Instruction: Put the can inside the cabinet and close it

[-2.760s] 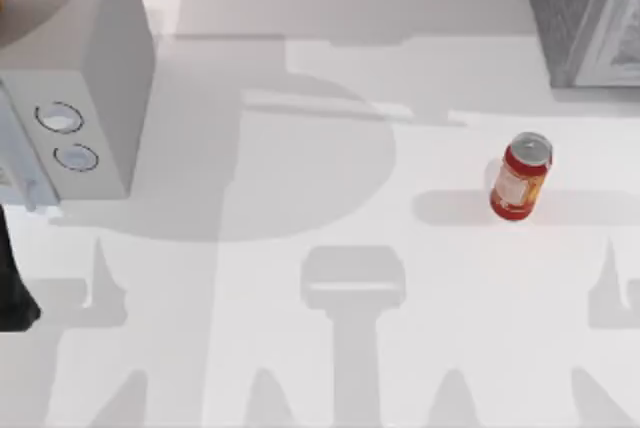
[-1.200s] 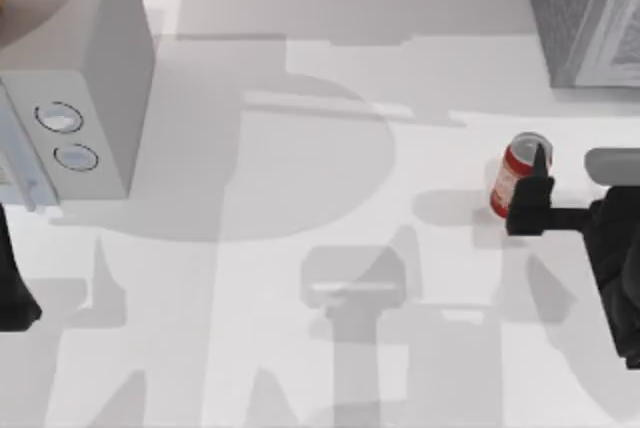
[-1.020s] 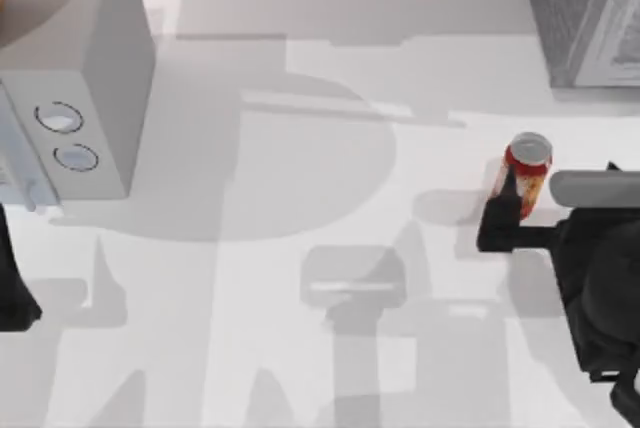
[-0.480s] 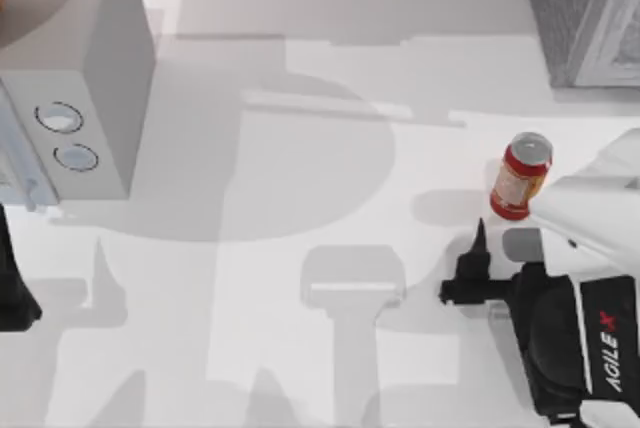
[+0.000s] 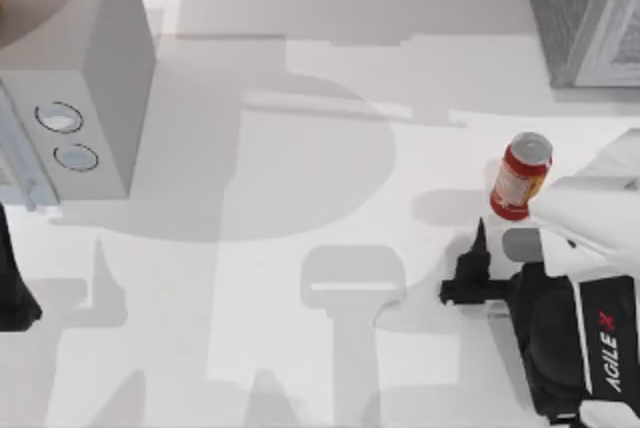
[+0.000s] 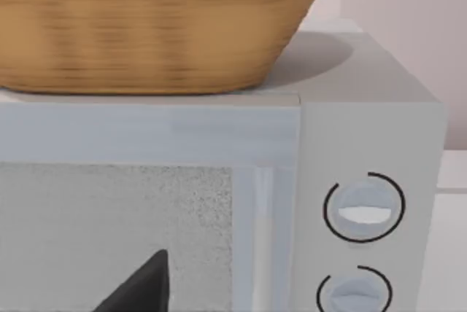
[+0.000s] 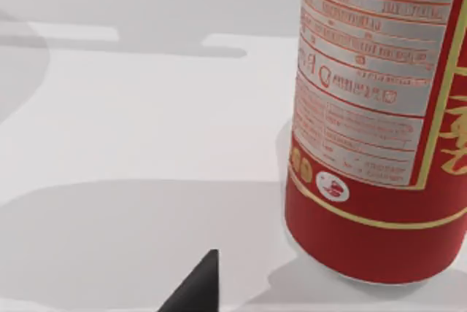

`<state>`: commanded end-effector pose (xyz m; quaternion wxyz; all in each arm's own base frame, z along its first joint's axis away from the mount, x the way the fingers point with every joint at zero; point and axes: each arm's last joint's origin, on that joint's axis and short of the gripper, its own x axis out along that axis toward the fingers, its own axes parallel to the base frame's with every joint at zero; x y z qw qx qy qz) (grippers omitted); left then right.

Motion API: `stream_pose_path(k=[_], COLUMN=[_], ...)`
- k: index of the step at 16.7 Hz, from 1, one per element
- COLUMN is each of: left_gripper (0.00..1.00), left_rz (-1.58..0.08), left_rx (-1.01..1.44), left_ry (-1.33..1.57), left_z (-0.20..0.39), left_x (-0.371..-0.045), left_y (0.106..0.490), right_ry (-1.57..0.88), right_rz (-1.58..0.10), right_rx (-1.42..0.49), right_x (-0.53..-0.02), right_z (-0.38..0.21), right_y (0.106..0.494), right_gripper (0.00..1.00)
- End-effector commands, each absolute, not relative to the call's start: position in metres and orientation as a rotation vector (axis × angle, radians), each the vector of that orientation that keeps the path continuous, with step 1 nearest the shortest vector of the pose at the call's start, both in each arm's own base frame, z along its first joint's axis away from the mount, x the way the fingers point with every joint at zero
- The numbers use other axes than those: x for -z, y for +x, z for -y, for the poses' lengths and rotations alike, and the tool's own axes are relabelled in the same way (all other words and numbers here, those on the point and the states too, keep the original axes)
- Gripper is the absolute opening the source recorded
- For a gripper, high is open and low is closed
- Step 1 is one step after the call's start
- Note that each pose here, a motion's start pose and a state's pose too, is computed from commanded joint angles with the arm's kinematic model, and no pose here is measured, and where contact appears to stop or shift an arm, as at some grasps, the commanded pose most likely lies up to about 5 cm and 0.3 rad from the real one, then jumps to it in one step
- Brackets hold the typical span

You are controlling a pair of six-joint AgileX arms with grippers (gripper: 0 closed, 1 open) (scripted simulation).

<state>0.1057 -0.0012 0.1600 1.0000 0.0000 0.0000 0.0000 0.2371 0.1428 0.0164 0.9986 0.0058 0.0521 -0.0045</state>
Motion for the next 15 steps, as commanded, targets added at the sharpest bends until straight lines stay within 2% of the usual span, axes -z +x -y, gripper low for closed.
stream_pose_path(k=[15], left_gripper=[1.00], left_rz=[0.000], left_rx=[0.000], left_ry=[0.000], left_z=[0.001], left_x=[-0.160], left_y=[0.106], right_ry=[0.003], right_rz=[-0.094], right_rx=[0.010], right_x=[-0.023], right_z=[-0.137], right_y=[0.282], right_gripper=[1.00])
